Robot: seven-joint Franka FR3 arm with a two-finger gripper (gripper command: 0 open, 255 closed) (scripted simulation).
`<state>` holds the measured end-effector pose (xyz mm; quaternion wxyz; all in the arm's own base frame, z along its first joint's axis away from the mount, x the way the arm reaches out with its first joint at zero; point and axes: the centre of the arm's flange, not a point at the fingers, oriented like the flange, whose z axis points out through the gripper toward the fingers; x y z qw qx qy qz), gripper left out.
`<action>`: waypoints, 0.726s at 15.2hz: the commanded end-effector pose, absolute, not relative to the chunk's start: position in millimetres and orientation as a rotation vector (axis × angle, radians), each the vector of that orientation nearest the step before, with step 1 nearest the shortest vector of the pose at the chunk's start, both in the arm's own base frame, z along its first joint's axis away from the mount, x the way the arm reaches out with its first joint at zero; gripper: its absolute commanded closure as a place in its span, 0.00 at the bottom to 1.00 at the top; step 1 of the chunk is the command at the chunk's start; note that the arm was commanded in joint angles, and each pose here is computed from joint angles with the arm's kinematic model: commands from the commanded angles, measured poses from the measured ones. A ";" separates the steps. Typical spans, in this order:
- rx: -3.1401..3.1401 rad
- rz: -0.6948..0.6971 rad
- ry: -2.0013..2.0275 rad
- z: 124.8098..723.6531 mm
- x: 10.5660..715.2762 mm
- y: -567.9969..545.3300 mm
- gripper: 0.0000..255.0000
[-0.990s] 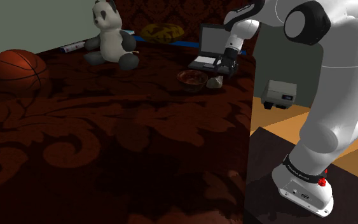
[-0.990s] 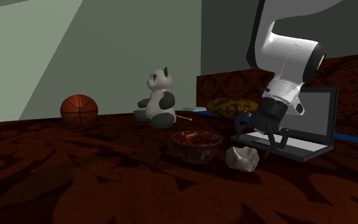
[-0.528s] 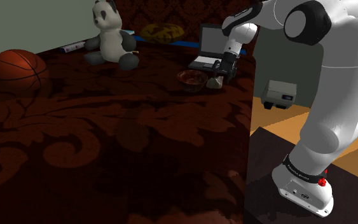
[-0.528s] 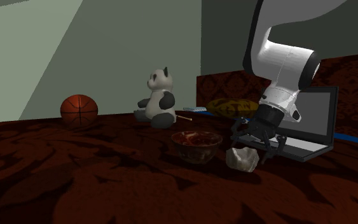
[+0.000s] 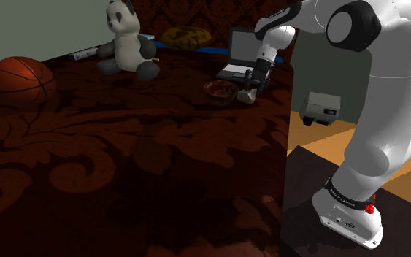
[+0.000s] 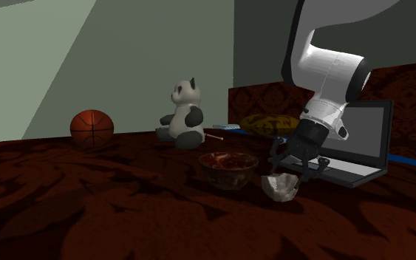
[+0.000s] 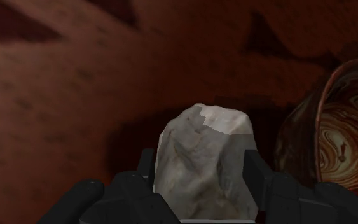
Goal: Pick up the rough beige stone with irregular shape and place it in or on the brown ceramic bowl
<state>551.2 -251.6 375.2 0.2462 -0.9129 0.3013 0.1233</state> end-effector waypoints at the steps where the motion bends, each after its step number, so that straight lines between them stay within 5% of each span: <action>1: -2.492 0.347 0.830 370.4 549.3 -253.9 1.00; 11: -2.492 0.347 0.830 396.9 548.9 -253.7 1.00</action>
